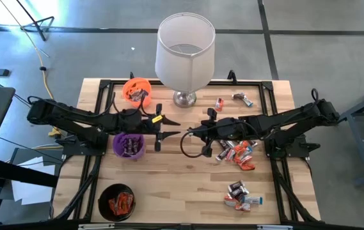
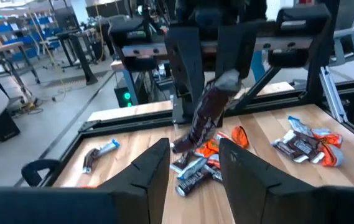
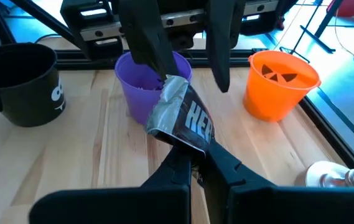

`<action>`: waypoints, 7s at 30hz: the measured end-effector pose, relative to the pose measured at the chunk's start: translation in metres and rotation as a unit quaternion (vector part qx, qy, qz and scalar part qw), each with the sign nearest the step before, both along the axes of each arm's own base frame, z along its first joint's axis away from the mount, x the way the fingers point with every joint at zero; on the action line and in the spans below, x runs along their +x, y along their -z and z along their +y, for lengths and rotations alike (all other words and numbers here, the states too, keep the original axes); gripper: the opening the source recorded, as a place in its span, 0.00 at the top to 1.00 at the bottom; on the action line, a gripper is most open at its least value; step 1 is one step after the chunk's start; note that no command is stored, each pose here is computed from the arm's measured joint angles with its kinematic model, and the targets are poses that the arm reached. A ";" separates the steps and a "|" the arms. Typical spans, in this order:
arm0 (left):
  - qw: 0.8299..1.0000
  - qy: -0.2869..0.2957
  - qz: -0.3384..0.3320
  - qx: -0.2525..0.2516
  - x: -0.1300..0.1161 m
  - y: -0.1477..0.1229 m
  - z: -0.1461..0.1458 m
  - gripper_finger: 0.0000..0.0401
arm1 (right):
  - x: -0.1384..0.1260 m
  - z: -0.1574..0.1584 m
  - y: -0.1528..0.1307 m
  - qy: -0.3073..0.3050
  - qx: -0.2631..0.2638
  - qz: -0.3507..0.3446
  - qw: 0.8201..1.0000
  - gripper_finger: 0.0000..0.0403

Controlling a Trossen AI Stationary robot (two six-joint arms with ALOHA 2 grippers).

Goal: Sort candy
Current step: Put the brown chocolate into the purple bucket

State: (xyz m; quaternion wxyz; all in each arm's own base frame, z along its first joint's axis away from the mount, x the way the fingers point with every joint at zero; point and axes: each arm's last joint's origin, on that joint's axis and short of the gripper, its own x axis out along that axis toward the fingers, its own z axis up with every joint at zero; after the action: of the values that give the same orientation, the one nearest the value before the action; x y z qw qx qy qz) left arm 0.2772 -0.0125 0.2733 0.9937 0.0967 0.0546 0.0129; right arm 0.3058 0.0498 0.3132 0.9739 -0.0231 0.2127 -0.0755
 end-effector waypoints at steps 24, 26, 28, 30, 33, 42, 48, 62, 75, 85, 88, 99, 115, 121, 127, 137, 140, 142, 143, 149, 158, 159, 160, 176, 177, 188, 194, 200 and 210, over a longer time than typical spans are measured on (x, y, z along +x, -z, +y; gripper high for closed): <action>0.998 -0.038 -0.035 -0.025 0.001 -0.006 0.003 0.63 | 0.012 -0.013 -0.012 0.007 -0.035 -0.077 0.996 0.99; 0.998 -0.039 -0.034 -0.022 0.001 -0.005 0.003 0.63 | 0.015 -0.012 -0.015 0.004 -0.038 -0.098 0.994 0.99; 0.998 -0.039 -0.035 -0.022 0.001 -0.005 0.003 0.63 | 0.015 -0.012 -0.016 0.003 -0.036 -0.106 0.994 0.99; 0.998 -0.039 -0.035 -0.021 0.001 -0.006 0.003 0.63 | 0.016 -0.012 -0.017 0.001 -0.031 -0.111 0.993 0.99; 0.998 -0.038 -0.039 -0.011 0.001 -0.006 0.003 0.63 | 0.016 -0.012 -0.017 0.004 -0.022 -0.112 0.993 0.99; 0.998 -0.037 -0.047 0.000 0.002 -0.008 0.003 0.63 | 0.016 -0.005 -0.020 -0.008 -0.009 -0.131 0.991 0.99; 0.998 -0.026 -0.052 -0.001 0.002 -0.009 0.002 0.63 | 0.016 -0.004 -0.021 -0.022 -0.005 -0.134 0.991 0.99; 0.997 0.023 -0.069 -0.004 0.002 -0.012 -0.001 0.63 | 0.018 -0.006 -0.020 -0.023 -0.003 -0.138 0.990 0.99; 0.998 0.027 -0.061 -0.005 0.002 -0.011 -0.002 0.66 | 0.027 -0.007 -0.015 -0.028 -0.023 -0.148 0.988 0.99; 0.998 0.027 -0.060 -0.004 0.002 -0.011 -0.001 0.94 | 0.027 -0.007 -0.018 -0.031 -0.035 -0.160 0.986 0.99; 0.998 0.026 -0.060 -0.004 0.002 -0.011 -0.001 0.97 | 0.027 -0.007 -0.018 -0.030 -0.033 -0.160 0.986 0.97; 0.998 0.027 -0.053 -0.004 0.002 -0.009 -0.001 0.98 | 0.026 -0.008 -0.015 -0.021 -0.048 -0.144 0.988 0.65; 0.994 -0.103 -0.016 0.029 -0.005 -0.008 0.007 0.99 | -0.005 -0.015 -0.017 0.052 -0.020 -0.047 0.997 0.53; 0.974 -0.204 0.096 0.034 -0.037 -0.004 0.014 0.99 | -0.044 -0.017 -0.025 0.091 0.064 0.005 0.994 0.53; 0.943 -0.285 0.155 -0.076 -0.091 -0.008 0.019 0.98 | -0.060 -0.022 -0.019 0.151 0.090 0.048 0.983 0.53; 0.863 -0.332 0.219 -0.311 -0.161 0.000 0.015 0.98 | -0.068 -0.028 -0.012 0.257 0.087 0.057 0.961 0.53; 0.837 -0.348 0.253 -0.338 -0.167 0.006 0.012 0.98 | -0.069 -0.030 -0.013 0.284 0.071 0.047 0.955 0.53; 0.818 -0.355 0.280 -0.356 -0.169 0.011 0.010 0.98 | -0.069 -0.035 -0.013 0.307 0.057 0.037 0.949 0.53; 0.807 -0.357 0.293 -0.367 -0.170 0.013 0.009 0.98 | -0.069 -0.038 -0.014 0.319 0.052 0.034 0.946 0.53; 0.765 -0.340 0.354 -0.417 -0.160 0.021 -0.001 0.98 | -0.069 -0.060 -0.013 0.338 0.042 0.051 0.939 0.53; 0.773 -0.227 0.399 -0.438 -0.127 0.027 -0.020 0.89 | -0.075 -0.075 -0.006 0.319 0.053 0.119 0.939 0.53; 0.777 -0.218 0.405 -0.430 -0.125 0.028 -0.021 0.88 | -0.076 -0.075 -0.005 0.314 0.055 0.129 0.939 0.53; 0.779 -0.214 0.411 -0.422 -0.125 0.029 -0.021 0.87 | -0.077 -0.074 -0.003 0.310 0.057 0.140 0.939 0.53; 0.843 -0.203 0.372 -0.332 -0.115 0.026 -0.008 0.77 | -0.089 -0.053 0.007 0.294 0.091 0.211 0.928 0.53; 0.858 -0.195 0.350 -0.321 -0.111 0.023 -0.006 0.77 | -0.091 -0.053 0.008 0.301 0.094 0.217 0.924 0.53; 0.960 -0.128 0.149 -0.199 -0.065 -0.004 0.016 0.77 | -0.113 -0.065 0.016 0.362 0.095 0.310 0.874 0.53; 0.972 -0.113 0.145 -0.144 -0.042 0.006 0.031 0.77 | -0.118 -0.089 0.017 0.333 0.091 0.362 0.866 0.53; 0.977 -0.081 0.145 -0.132 -0.023 0.019 0.045 0.77 | -0.123 -0.142 0.018 0.317 0.125 0.364 0.867 0.53; 0.975 -0.071 0.151 -0.146 -0.015 0.029 0.062 0.77 | -0.120 -0.228 0.071 0.276 0.152 0.461 0.829 0.54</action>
State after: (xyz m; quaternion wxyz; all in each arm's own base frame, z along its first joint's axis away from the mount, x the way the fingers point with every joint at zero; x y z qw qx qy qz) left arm 0.2621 0.0490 0.2447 0.9740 -0.0525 0.2120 0.0607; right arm 0.1856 -0.1787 0.2417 0.6921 0.1526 0.6436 -0.2889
